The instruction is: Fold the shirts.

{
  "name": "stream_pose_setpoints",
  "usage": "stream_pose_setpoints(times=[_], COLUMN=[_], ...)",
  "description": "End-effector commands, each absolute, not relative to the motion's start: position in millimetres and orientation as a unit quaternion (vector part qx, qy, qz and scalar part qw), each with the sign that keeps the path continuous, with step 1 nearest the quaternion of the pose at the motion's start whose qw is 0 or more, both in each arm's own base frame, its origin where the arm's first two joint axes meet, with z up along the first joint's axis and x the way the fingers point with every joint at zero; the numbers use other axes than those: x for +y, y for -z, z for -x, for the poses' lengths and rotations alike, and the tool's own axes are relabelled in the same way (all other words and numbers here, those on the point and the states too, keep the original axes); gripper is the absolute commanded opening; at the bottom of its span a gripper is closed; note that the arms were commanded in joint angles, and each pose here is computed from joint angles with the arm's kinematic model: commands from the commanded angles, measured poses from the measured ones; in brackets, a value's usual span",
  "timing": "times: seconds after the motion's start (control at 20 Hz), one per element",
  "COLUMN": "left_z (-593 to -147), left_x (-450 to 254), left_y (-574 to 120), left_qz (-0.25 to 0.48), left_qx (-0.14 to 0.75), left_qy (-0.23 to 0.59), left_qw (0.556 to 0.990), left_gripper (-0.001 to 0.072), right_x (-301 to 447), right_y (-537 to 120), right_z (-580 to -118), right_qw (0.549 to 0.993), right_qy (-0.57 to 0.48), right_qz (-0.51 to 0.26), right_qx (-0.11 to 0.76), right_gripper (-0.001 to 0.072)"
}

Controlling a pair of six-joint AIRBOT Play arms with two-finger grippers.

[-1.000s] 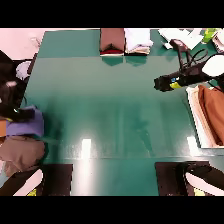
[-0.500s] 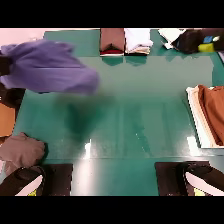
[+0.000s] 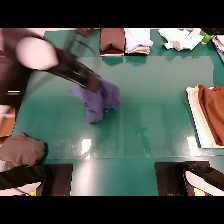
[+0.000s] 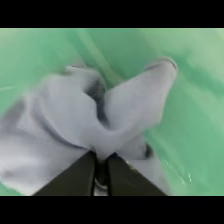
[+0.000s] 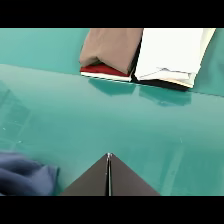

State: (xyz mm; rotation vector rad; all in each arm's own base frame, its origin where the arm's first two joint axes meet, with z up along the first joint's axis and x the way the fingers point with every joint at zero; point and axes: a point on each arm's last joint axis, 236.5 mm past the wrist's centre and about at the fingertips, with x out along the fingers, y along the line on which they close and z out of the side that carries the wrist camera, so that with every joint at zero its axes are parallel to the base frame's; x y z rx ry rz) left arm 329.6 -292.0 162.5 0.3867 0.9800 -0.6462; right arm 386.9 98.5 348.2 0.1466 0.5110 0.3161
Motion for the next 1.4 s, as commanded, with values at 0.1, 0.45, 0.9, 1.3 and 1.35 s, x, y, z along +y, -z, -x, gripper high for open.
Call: stream_pose_setpoints(times=[0.1,0.45,0.9,1.3,1.35], left_z=[-325,-432,-419,-420,-423], left_x=[-358,-213,-193,-213,-216], left_y=[-85,-96,46,77,76], left_qz=[-0.177,-0.095,-0.018,0.010,0.016], left_qx=[0.509,0.530,0.649,0.663,0.657], left_qy=[0.355,0.189,0.167,0.178,0.180], left_qw=[0.764,0.821,0.742,0.727,0.732], left_gripper=[0.0544,0.0544,0.0544,0.0543,0.0506], right_x=[95,96,117,157,157], right_y=[-348,-332,-265,-233,-230], right_z=[-385,-383,-402,-409,-410], right_qw=[0.952,0.943,0.904,0.882,0.880], right_qy=[-0.152,-0.153,-0.168,-0.203,-0.203], right_qz=[-0.073,-0.069,-0.057,-0.038,-0.037], right_qx=[0.255,0.287,0.389,0.424,0.427], right_gripper=[0.0020,0.0020,0.0020,0.0020,0.0020])
